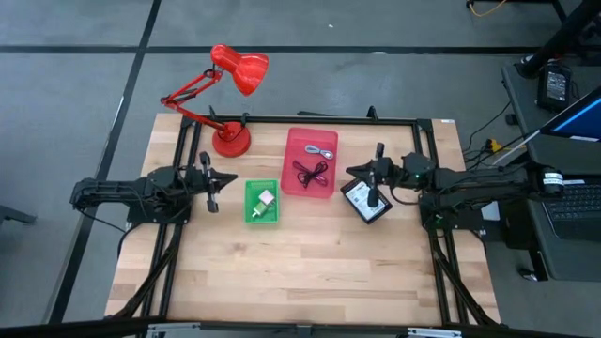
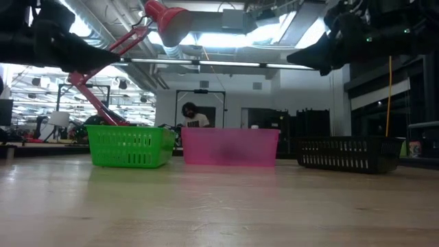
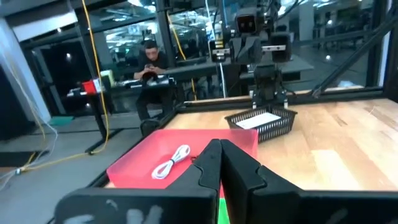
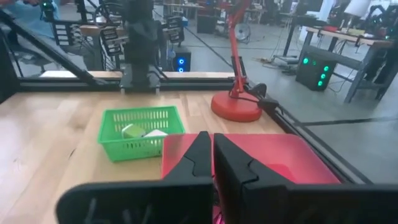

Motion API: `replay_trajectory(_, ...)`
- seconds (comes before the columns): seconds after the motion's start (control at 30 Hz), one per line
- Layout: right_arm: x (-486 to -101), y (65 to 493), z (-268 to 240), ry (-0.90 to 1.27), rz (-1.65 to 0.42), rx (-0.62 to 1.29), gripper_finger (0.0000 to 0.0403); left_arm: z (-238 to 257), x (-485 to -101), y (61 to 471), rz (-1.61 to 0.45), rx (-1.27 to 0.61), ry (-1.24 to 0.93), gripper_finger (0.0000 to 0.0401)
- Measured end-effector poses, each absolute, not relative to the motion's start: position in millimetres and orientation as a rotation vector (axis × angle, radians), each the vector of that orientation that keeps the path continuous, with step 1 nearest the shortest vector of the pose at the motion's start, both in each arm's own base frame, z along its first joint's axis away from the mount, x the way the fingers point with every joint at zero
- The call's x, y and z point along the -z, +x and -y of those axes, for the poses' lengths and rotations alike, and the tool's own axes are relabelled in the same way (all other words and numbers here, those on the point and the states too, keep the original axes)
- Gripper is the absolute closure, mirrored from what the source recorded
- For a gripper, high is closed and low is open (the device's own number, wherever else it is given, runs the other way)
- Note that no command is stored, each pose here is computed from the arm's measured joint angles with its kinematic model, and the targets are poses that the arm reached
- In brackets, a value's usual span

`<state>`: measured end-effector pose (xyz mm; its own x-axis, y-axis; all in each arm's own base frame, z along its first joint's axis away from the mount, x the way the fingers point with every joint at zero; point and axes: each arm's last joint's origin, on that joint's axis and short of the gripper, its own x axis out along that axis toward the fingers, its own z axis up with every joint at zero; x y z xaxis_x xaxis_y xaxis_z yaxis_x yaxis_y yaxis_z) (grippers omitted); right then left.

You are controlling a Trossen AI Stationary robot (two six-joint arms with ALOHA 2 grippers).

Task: Pick and place items into bin
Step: Return to Home Position

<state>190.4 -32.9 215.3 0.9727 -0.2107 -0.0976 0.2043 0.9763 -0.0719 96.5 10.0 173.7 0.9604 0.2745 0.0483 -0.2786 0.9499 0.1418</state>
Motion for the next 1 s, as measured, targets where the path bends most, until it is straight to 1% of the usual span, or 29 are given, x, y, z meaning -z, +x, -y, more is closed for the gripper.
replay_trajectory(0.17,-217,189,31,-0.08,-0.096,0.15,0.0403,-11,-171,96,-0.002,-0.325,0.158,0.0398)
replay_trajectory(0.27,-219,186,30,-0.082,-0.1,0.128,0.0403,-10,-171,96,-0.001,-0.264,0.143,0.0398)
replay_trajectory(0.47,-221,177,28,-0.098,-0.079,0.131,0.0403,-10,-171,96,0.0,-0.264,0.131,0.0398)
replay_trajectory(0.6,-199,166,27,-0.074,-0.06,0.133,0.0403,-10,-171,96,-0.001,-0.267,0.131,0.0398)
replay_trajectory(0.77,-184,150,24,-0.114,0.058,0.139,0.0403,-10,-171,96,0.01,-0.273,0.054,0.0398)
replay_trajectory(0.9,-170,140,22,-0.091,0.054,0.138,0.0403,-10,-171,96,0.012,-0.273,0.037,0.0398)
replay_trajectory(1.0,-165,137,22,-0.062,0.007,0.135,0.0403,-10,-171,96,0.012,-0.273,0.037,0.0398)
